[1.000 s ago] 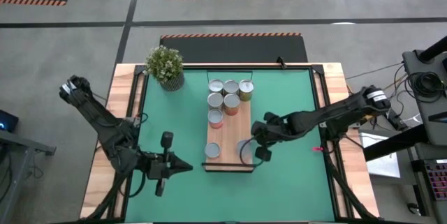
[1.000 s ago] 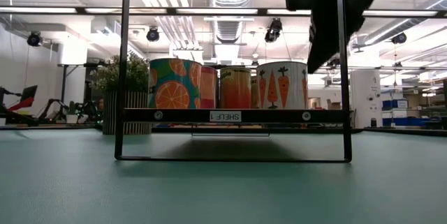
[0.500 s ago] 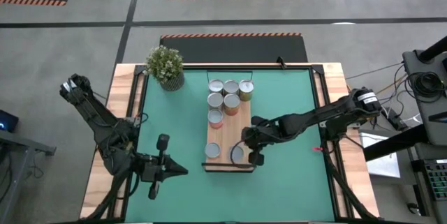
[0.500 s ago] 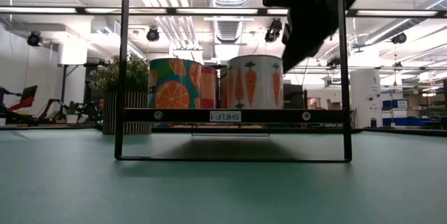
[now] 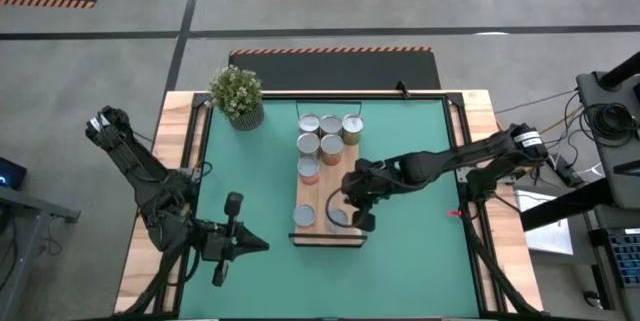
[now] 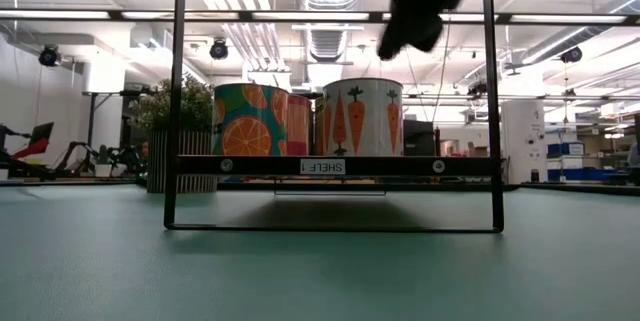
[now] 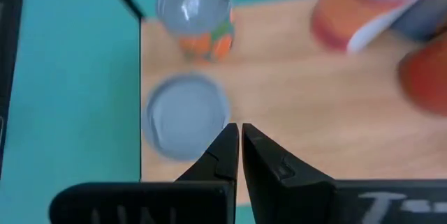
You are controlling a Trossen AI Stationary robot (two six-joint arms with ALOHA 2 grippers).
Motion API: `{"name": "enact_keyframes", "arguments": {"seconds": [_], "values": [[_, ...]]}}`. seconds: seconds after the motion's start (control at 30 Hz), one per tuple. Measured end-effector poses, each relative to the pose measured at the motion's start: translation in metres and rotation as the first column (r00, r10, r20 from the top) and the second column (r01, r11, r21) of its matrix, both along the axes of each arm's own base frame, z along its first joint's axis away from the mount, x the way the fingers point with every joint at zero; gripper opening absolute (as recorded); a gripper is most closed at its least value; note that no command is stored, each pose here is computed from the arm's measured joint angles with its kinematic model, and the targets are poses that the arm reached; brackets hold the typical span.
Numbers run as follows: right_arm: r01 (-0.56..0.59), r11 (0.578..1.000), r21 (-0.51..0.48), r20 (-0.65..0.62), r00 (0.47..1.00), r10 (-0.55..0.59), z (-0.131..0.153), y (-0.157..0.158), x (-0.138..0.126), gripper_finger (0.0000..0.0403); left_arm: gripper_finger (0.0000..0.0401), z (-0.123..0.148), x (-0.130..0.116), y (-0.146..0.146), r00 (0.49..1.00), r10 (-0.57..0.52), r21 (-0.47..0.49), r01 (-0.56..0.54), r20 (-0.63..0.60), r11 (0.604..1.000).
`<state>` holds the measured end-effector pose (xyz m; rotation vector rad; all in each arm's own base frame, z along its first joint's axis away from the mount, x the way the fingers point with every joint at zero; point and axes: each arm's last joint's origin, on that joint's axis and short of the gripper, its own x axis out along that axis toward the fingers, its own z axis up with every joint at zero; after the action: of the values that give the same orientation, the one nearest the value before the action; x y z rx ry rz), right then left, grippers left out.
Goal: Pick and place cans onto a shelf
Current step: Put the canned carrots on the shelf
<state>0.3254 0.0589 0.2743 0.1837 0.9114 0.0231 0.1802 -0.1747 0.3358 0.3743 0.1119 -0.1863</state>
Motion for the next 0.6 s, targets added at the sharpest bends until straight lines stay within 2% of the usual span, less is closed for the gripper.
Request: {"name": "enact_keyframes", "arguments": {"seconds": [0.13,0.2,0.37,0.47,0.6], "values": [[0.036,0.999,-0.038,0.074,0.997,-0.033,0.028,0.000,0.005,0.0008,0.0000,0.000,0.000,0.000,1.000,0.001,-0.001,-0.001,0.000,1.000],[0.008,0.998,-0.059,0.107,0.994,-0.001,0.040,0.004,0.006,0.0009,0.0000,0.000,0.000,0.000,1.000,0.002,-0.009,-0.002,-0.001,1.000],[-0.044,0.972,-0.231,0.226,0.969,0.097,0.064,0.034,-0.009,0.0008,0.0000,0.000,0.001,0.000,1.000,0.013,-0.061,-0.013,-0.006,0.998],[-0.074,0.955,-0.286,0.292,0.943,0.161,0.068,0.052,-0.024,0.0009,0.0000,0.002,0.002,0.002,1.000,0.029,-0.128,-0.030,-0.005,0.991],[-0.124,0.938,-0.325,0.405,0.878,0.256,0.062,0.071,-0.040,0.0009,0.0000,0.002,0.012,0.005,0.987,0.159,-0.219,-0.152,0.014,0.964]]}}
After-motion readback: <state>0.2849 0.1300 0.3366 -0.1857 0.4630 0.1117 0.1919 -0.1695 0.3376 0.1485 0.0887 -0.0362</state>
